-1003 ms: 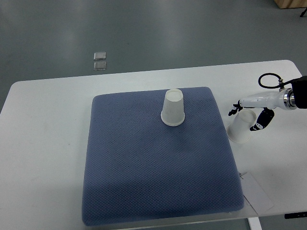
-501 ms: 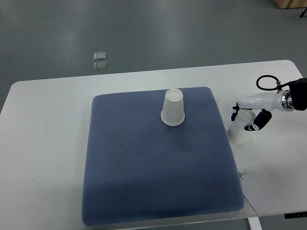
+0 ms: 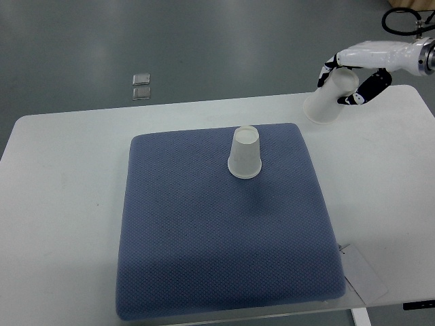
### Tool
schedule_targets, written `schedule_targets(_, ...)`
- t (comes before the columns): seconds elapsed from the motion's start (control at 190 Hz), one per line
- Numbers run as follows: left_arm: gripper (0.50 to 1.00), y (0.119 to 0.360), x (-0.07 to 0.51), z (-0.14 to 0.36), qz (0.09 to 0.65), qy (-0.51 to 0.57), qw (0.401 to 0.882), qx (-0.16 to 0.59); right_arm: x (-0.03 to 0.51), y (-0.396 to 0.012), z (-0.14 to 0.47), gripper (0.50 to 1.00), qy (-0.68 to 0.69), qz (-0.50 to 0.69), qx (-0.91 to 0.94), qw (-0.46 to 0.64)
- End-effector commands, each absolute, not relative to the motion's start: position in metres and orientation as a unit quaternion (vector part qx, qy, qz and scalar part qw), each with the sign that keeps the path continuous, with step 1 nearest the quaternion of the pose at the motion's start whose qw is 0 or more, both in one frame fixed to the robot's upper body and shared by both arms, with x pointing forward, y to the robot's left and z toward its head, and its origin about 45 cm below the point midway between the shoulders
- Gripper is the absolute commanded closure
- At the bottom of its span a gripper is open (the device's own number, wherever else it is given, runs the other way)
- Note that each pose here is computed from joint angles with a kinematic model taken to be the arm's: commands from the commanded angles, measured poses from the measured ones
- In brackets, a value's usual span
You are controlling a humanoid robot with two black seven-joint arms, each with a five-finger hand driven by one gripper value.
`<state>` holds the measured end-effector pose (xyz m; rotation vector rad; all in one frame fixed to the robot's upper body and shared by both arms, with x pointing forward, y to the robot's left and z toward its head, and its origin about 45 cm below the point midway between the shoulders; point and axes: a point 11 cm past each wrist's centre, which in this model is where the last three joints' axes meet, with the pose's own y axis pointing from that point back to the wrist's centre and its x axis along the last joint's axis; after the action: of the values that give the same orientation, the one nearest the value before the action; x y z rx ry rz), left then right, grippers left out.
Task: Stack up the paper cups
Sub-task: 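Lift the grasped cup with the right hand toward the cup on the pad, then lower the held cup onto the upside-down cup on the pad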
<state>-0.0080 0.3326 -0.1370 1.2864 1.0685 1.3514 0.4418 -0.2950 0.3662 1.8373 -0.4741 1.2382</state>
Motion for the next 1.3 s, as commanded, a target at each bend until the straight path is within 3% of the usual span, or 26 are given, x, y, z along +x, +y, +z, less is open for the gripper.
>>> schedule_targets(0.0, 0.500, 0.333, -0.009, -0.137, 0.553, 0.437, 0.475, 0.527, 0.438, -0.263, 0.388, 1.000, -0.168, 0.517, 0.741, 0.393)
schedule_targets(0.132, 0.500, 0.332, -0.008, -0.137, 0.553, 0.437, 0.476, 0.526, 0.433, -0.216, 0.394, 1.000, -0.133, 0.539, 0.750, 0.360)
schedule_targets(0.396, 0.500, 0.332, -0.008, -0.137, 0.553, 0.437, 0.476, 0.526, 0.427, -0.168, 0.378, 1.000, -0.084, 0.538, 0.765, 0.345)
schedule_targets(1.293, 0.500, 0.333, -0.008, -0.137, 0.553, 0.437, 0.475, 0.526, 0.428, -0.150, 0.348, 1.000, -0.053, 0.543, 0.752, 0.369)
